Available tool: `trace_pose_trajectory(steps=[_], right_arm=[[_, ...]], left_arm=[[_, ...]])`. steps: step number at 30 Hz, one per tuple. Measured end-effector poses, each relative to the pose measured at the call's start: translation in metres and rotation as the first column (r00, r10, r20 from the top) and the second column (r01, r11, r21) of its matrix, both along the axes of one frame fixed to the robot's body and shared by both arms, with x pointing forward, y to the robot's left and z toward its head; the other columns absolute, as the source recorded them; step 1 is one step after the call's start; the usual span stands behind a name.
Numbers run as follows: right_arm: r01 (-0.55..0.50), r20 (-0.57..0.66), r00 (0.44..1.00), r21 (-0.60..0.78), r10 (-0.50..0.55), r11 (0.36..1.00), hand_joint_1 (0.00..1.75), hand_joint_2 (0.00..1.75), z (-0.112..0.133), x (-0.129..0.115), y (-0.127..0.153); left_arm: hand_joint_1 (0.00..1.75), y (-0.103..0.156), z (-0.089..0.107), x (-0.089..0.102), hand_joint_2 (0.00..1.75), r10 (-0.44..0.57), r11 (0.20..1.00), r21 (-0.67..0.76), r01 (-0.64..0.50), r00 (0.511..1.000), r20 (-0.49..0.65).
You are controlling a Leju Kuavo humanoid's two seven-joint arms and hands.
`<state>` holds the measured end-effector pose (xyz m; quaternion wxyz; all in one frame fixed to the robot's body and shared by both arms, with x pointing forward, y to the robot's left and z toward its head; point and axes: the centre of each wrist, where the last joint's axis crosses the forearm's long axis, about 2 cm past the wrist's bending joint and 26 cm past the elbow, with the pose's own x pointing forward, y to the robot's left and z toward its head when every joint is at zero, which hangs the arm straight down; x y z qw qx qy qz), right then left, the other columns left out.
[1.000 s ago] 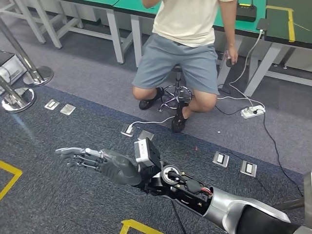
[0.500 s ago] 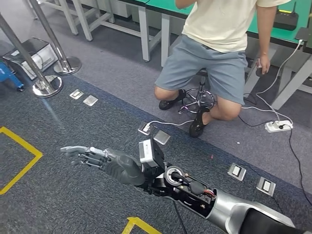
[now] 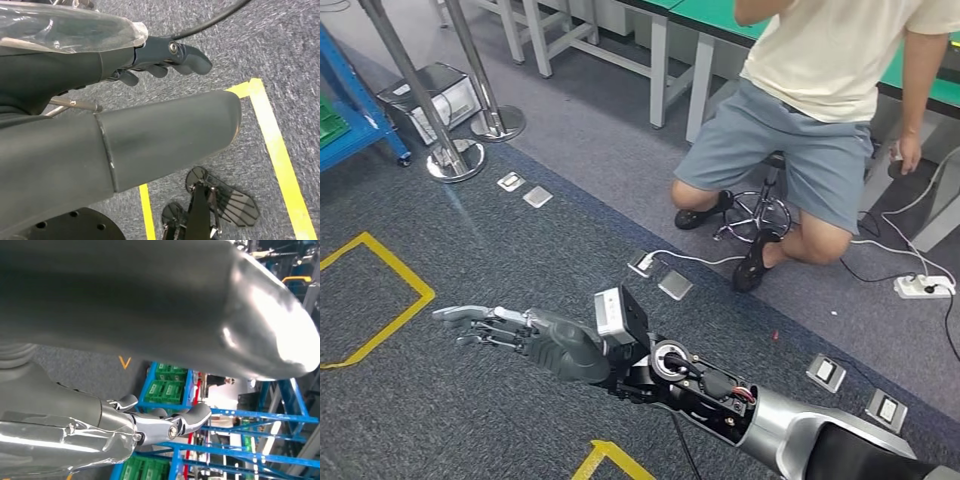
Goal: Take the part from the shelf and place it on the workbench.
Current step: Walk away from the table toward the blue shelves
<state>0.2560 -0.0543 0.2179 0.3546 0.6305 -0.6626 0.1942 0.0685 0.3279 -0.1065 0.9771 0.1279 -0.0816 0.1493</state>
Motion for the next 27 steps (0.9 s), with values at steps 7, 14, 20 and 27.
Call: trace_pose_trajectory(steps=[7,14,20,27], right_arm=[[0.001,-0.004,1.000,-0.004,-0.001,1.000,0.00,0.00,-0.0020,-0.0013,0.0000],[0.002,-0.002,1.000,-0.006,-0.002,1.000,0.00,0.00,-0.0017,-0.0012,0.0000],[0.002,-0.002,1.000,-0.007,-0.002,1.000,0.00,0.00,-0.0017,-0.0014,0.0002],[0.002,-0.001,1.000,-0.006,-0.002,1.000,0.00,0.00,-0.0015,-0.0013,0.0002]], left_arm=[[0.00,-0.0004,0.0000,-0.0002,0.00,0.001,1.000,0.002,-0.001,1.000,-0.002],[0.00,-0.0015,-0.0003,-0.0013,0.00,0.001,1.000,0.001,-0.001,1.000,-0.005],[0.00,-0.0019,-0.0002,-0.0009,0.00,0.002,1.000,0.002,-0.002,1.000,-0.006],[0.00,-0.0002,0.0000,0.0000,0.00,0.002,1.000,0.005,-0.002,1.000,-0.004]])
